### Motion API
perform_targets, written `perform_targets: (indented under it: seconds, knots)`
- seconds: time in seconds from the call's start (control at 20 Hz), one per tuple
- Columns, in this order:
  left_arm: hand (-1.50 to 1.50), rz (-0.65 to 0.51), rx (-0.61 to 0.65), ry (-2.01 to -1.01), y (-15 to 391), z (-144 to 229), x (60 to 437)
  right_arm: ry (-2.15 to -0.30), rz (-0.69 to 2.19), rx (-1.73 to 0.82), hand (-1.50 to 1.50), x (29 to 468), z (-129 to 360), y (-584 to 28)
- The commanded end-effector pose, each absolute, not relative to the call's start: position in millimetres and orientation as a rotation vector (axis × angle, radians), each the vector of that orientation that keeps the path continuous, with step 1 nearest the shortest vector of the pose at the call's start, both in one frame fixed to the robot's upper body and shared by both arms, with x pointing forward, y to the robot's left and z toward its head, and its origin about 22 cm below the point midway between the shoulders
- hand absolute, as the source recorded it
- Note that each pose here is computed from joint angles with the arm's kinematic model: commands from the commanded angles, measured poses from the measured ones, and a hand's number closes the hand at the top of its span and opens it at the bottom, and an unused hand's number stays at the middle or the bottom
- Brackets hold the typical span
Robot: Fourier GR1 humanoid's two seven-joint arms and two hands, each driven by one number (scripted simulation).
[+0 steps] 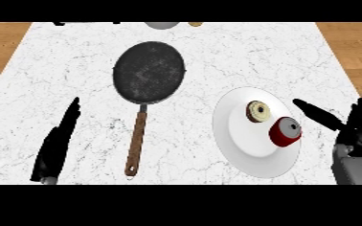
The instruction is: Pick the cupcake from the plate and place it in the pan
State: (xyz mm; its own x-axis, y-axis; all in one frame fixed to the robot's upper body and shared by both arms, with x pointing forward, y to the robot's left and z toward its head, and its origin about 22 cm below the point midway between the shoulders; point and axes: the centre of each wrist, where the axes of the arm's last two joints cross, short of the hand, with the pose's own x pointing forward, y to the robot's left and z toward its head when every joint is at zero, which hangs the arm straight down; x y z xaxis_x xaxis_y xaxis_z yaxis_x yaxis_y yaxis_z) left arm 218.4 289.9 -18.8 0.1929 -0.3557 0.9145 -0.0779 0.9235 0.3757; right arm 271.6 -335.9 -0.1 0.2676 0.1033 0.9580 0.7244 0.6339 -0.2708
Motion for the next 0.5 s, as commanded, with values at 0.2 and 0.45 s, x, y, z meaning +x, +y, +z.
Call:
perform_targets:
  seconds: [0.2,0.45]
  knots:
    - [0.0,-0.252,0.358,-1.368,299,-2,221,-0.973,-0.197,-0.97,-1.5,226,10,-343]
    - [0.0,-0.243,0.336,-1.375,291,5,227,-0.879,0.024,-0.869,-1.5,233,62,-328]
